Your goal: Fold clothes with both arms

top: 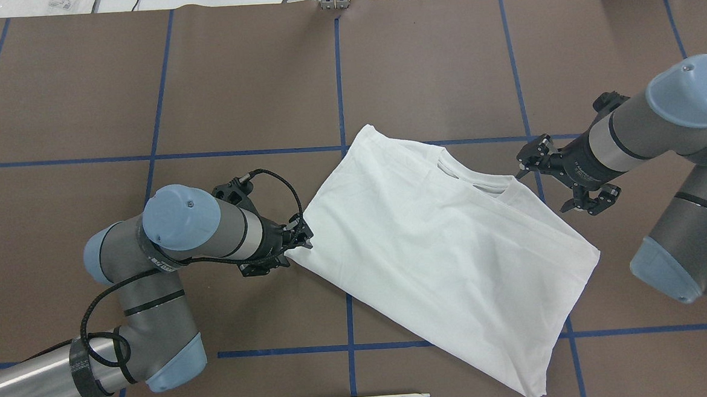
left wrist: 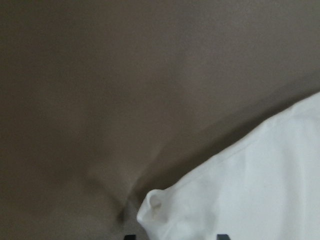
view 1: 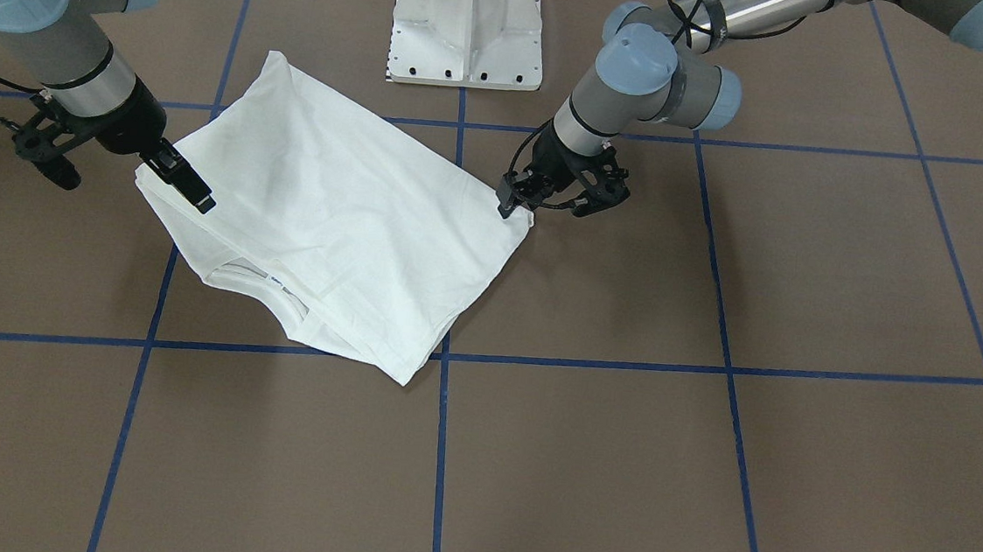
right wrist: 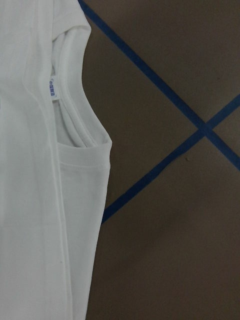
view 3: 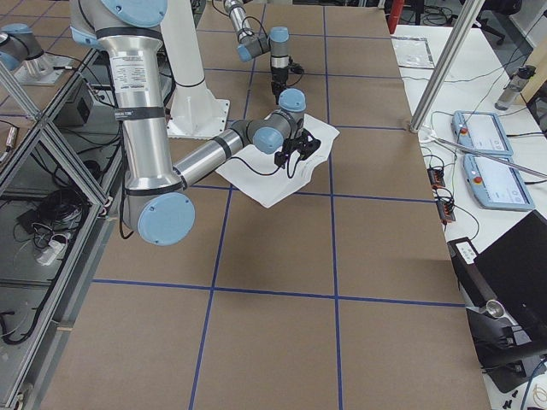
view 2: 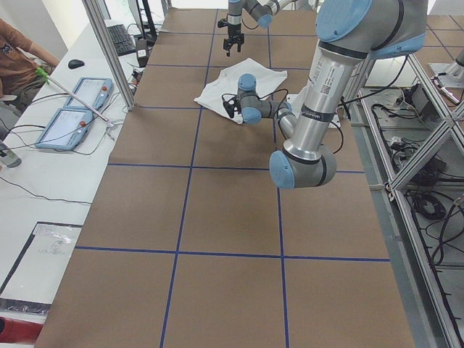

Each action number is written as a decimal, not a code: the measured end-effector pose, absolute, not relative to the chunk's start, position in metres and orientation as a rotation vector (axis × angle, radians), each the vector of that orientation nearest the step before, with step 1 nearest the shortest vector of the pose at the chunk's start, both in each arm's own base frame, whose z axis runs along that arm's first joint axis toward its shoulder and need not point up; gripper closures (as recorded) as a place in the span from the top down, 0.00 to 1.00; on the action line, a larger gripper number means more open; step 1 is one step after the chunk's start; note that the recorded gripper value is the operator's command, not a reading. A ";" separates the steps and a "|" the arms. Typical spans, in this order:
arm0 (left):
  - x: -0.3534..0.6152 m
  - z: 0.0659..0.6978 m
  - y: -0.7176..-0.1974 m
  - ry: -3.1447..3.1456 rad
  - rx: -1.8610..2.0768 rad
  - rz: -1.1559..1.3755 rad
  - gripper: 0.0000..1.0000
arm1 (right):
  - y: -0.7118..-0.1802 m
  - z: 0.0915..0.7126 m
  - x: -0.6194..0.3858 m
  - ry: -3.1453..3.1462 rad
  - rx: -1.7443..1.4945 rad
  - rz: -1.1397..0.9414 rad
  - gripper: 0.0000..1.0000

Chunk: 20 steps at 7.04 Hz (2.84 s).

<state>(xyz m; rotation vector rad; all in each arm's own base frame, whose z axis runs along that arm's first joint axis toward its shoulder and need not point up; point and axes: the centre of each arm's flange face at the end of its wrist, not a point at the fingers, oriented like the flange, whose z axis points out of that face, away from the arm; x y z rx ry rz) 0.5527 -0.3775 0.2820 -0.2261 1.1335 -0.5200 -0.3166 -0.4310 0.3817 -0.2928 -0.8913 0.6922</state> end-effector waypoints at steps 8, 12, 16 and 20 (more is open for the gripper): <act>0.492 0.312 -0.533 1.072 0.083 -0.517 0.00 | -0.434 0.366 -0.321 -0.916 -0.290 0.693 1.00; 0.497 0.286 -0.698 1.048 0.251 -0.640 0.39 | -0.437 0.355 -0.326 -0.933 -0.280 0.684 1.00; 0.492 0.265 -0.717 1.079 0.304 -0.586 0.58 | -0.416 0.316 -0.385 -0.961 -0.212 0.678 1.00; 0.441 0.290 -0.656 1.182 0.298 -0.519 0.63 | -0.357 0.297 -0.478 -0.941 -0.197 0.753 1.00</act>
